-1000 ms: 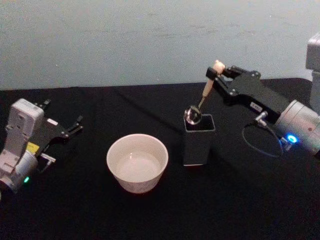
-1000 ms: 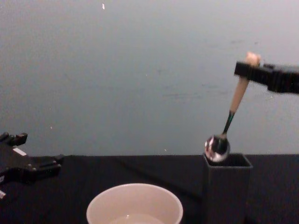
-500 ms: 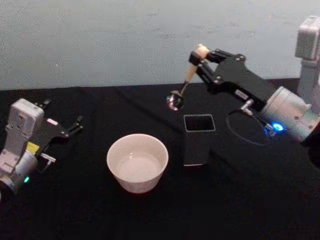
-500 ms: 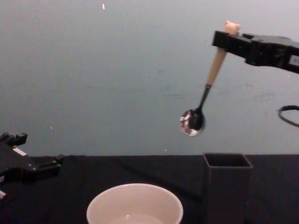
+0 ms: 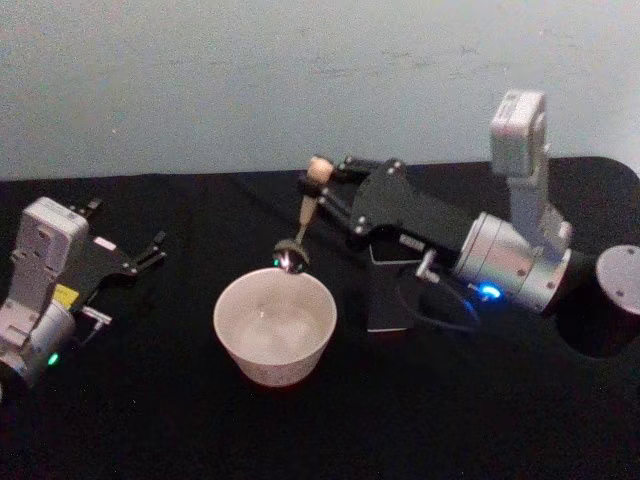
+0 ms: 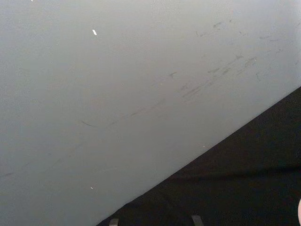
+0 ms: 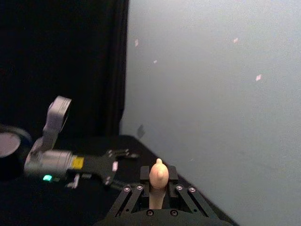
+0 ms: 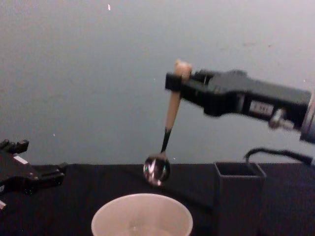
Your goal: Pick up the stirring spoon with one hand, stir inside the cup, then place it back in its original position.
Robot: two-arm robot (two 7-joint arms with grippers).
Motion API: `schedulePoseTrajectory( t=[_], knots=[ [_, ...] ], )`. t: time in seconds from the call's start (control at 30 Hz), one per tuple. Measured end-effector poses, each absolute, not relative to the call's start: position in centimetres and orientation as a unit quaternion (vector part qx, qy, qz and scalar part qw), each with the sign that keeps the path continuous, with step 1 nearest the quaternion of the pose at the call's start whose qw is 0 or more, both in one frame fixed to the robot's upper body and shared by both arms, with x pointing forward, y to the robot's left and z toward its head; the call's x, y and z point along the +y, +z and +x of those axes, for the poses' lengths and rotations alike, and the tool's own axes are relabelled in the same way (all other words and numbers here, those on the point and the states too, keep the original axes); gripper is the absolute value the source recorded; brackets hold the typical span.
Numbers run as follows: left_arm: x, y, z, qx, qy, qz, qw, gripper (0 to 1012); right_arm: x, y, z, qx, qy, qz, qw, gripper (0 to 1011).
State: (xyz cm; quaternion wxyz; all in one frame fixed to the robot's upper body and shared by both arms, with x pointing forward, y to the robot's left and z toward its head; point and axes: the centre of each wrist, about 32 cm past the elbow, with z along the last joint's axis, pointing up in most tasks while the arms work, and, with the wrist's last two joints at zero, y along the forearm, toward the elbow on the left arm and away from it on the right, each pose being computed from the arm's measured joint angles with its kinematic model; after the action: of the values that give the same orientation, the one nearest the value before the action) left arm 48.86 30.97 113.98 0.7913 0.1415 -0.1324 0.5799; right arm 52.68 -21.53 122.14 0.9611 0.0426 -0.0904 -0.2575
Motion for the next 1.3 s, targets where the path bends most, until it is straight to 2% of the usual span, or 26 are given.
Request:
schedulePoseTrajectory(
  t=[0.3, 0.6, 1.3],
  knots=[
    [31.0, 114.0, 48.9, -0.132, 0.580, 0.142, 0.791, 1001, -20.5, 119.1, 53.4, -0.097, -0.219, 0.022, 0.971, 211],
    [31.0, 114.0, 48.9, -0.132, 0.580, 0.141, 0.791, 1001, -19.6, 116.9, 54.3, -0.104, -0.211, 0.009, 0.972, 212],
    [31.0, 114.0, 48.9, -0.132, 0.580, 0.142, 0.791, 1002, -19.1, 115.1, 54.8, -0.112, -0.215, -0.020, 0.970, 212]
  ],
)
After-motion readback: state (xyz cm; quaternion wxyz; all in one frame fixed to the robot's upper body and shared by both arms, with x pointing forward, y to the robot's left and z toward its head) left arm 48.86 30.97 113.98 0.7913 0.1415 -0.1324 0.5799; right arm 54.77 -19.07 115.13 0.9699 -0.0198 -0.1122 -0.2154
